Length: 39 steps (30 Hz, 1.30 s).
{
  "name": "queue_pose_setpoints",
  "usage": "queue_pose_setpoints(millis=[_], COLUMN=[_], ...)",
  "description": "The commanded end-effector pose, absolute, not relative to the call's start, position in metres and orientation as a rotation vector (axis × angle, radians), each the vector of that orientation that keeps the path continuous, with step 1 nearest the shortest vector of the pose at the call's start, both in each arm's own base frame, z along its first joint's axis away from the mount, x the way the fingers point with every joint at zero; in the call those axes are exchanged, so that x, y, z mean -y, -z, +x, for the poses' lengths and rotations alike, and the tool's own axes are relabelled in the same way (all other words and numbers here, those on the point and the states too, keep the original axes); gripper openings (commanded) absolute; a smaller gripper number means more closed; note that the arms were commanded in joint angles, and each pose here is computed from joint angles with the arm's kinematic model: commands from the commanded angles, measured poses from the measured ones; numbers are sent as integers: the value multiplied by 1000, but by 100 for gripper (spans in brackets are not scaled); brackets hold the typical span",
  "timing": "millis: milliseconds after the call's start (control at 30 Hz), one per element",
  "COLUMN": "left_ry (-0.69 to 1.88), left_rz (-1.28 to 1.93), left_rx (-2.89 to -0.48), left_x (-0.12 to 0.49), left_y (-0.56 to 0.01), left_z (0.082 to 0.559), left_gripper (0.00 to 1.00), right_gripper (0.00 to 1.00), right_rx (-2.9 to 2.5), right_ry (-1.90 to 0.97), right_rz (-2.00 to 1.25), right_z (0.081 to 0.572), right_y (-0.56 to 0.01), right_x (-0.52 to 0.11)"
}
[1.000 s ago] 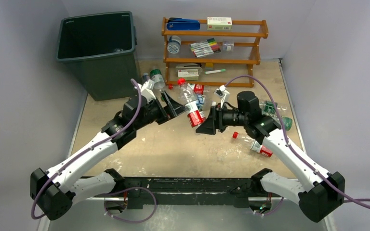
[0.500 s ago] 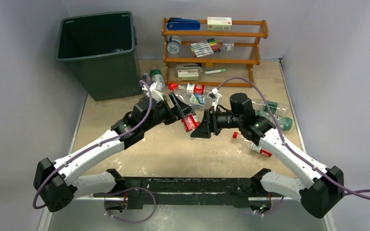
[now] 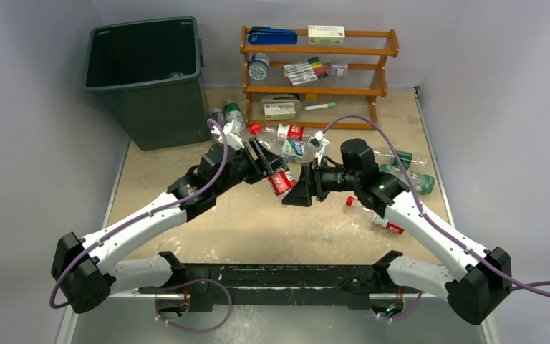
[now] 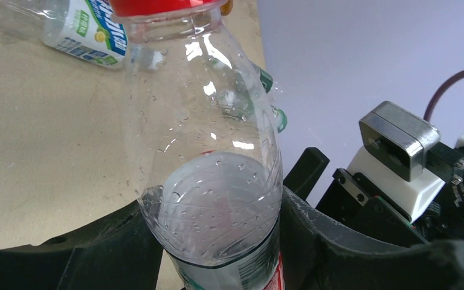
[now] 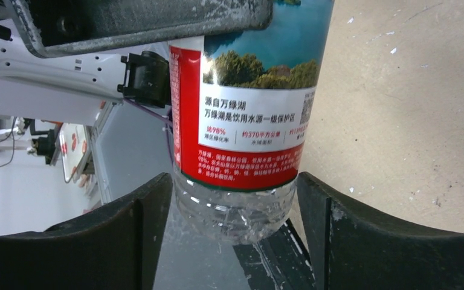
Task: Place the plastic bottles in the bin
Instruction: Pick up the plastic bottle at the center of the board, then place the plastic bottle in the trash bin.
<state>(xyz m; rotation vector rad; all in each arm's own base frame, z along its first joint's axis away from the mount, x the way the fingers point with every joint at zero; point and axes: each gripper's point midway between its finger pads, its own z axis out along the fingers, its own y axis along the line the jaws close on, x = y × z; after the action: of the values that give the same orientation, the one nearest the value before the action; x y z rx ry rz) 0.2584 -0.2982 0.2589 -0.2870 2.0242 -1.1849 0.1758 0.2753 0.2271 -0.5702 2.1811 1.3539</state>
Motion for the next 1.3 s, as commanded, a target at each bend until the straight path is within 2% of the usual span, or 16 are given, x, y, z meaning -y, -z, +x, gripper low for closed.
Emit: queue_pose_setpoints(millis=[0,67,167,367,633,900,1267], left_ry=[1133,1102,1024,872,793,688,674], left_rz=[-291,-277,-250,-223,-262,-292,-449], left_rx=[-1957,-1954,-1960,-1957,-1897,-1784,-1613], left_x=[292,290,284,266,220,177,97], left_y=[-283,-289,-299,-326,-372,-435,-489], left_z=[270,272,277,292,324,357,421], left_gripper=[50,50,51,51,52,54,55], right_gripper=[83,94,100,100,100,100,100], right_rx=[-2122,-2131,-2192,-2328,-2468,-2505,-2594], right_ry=[-1328,-1291,-1192,-1038,-691,-539,-346], right_rz=[-584,-573,-527,-371,-106,24,343], right_z=[181,184,190,198,218,222,208], right_y=[-239,-241,-232,-208,-169,-152,-121], right_x=[-277,-274,-265,-246,-205,-179,-134])
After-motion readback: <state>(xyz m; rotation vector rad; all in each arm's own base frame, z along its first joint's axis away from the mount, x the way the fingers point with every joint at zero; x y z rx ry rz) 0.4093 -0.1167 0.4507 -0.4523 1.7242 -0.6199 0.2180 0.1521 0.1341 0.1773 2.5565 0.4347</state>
